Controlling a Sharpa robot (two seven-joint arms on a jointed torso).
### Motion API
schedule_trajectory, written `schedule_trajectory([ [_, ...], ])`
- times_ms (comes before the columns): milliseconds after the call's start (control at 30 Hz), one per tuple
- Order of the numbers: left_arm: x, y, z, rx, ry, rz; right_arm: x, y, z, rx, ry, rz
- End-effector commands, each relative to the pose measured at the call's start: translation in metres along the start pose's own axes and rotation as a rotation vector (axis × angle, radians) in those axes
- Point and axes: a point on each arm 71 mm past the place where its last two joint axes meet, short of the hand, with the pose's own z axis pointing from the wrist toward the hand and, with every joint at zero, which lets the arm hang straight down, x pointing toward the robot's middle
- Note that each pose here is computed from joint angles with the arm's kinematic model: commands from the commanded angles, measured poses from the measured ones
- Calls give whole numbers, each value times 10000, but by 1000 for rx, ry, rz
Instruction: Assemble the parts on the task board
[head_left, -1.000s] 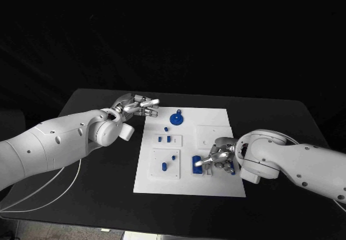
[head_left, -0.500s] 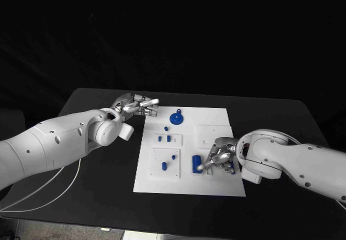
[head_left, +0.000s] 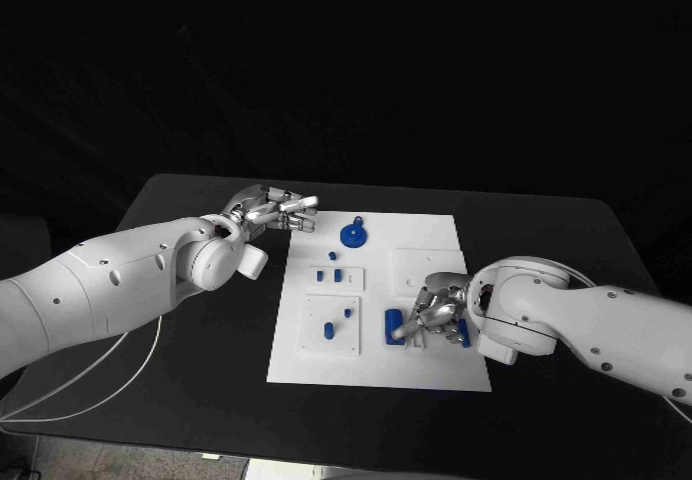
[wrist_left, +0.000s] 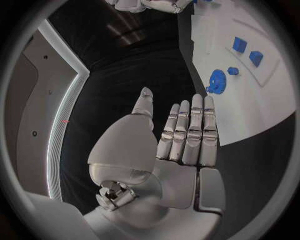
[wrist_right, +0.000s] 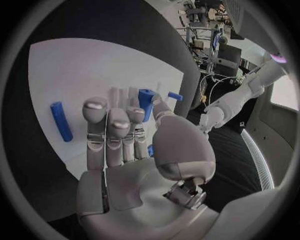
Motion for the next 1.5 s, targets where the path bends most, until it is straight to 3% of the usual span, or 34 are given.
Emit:
schedule_trajectory([
  [33,20,-12,4,7,15,-2,-25,-8,15,23,-46,-19],
  [400,20,-11,5,6,15,-2,-53,-12,39,34,-94,11],
  [600,20,-10,6,6,15,-2,-66,-53,10,24,-91,42],
  [933,7,-13,-6,9,11,-1,-311,-195,-153,-20,-123,160],
  [1033,-5,-13,-17,10,6,-4,-363,-298,-197,6,-129,173],
  [1267,-54,-14,-62,12,-19,-29,-456,-647,-302,147,-115,124],
  [1500,-33,-23,-101,15,-15,-40,-443,-819,-376,207,-122,51],
])
